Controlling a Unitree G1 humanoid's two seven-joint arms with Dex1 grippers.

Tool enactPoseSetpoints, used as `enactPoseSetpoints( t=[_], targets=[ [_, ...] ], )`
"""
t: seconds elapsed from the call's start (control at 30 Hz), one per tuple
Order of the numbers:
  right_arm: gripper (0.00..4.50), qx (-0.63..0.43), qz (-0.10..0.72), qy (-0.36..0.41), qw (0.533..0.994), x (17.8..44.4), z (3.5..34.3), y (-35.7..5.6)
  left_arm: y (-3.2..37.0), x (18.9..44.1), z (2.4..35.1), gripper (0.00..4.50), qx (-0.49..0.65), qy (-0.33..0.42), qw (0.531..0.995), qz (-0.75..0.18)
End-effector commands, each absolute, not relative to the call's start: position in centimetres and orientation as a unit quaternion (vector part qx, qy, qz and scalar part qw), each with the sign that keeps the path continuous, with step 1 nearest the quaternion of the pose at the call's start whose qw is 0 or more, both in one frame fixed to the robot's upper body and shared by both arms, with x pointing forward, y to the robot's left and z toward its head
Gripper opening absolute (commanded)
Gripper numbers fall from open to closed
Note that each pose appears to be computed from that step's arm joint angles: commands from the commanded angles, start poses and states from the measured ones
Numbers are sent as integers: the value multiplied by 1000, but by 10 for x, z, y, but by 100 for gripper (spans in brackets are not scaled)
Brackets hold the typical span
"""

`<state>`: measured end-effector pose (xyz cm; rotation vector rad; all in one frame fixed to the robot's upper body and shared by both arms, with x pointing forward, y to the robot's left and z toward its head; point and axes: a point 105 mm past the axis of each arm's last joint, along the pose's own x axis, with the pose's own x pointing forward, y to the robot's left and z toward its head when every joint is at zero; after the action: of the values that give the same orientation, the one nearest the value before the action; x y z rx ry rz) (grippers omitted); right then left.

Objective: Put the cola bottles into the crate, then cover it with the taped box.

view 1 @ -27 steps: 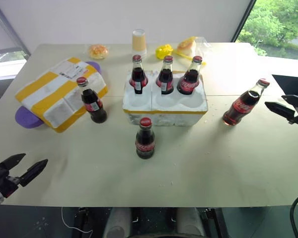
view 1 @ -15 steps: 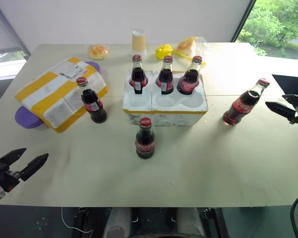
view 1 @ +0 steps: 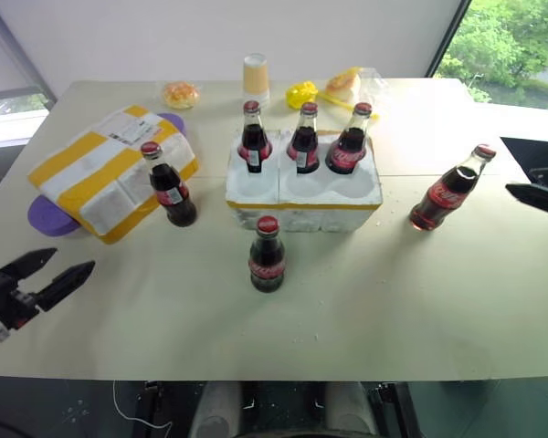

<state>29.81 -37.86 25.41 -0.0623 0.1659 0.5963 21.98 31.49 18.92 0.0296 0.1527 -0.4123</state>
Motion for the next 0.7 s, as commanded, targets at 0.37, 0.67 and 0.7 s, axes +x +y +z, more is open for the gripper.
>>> enactPoseSetpoints(
  t=[0.37, 0.67, 0.7],
  targets=[
    [450, -62, 555, -13, 830, 231, 360, -234, 265, 297, 212, 448, 56, 52, 946, -316],
    [450, -53, 561, -18, 826, 227, 345, -207, 239, 336, 203, 448, 67, 49, 941, -328],
    [450, -50, 559, -20, 827, 226, 345, -207, 238, 337, 202, 448, 67, 50, 940, -329]
  ],
)
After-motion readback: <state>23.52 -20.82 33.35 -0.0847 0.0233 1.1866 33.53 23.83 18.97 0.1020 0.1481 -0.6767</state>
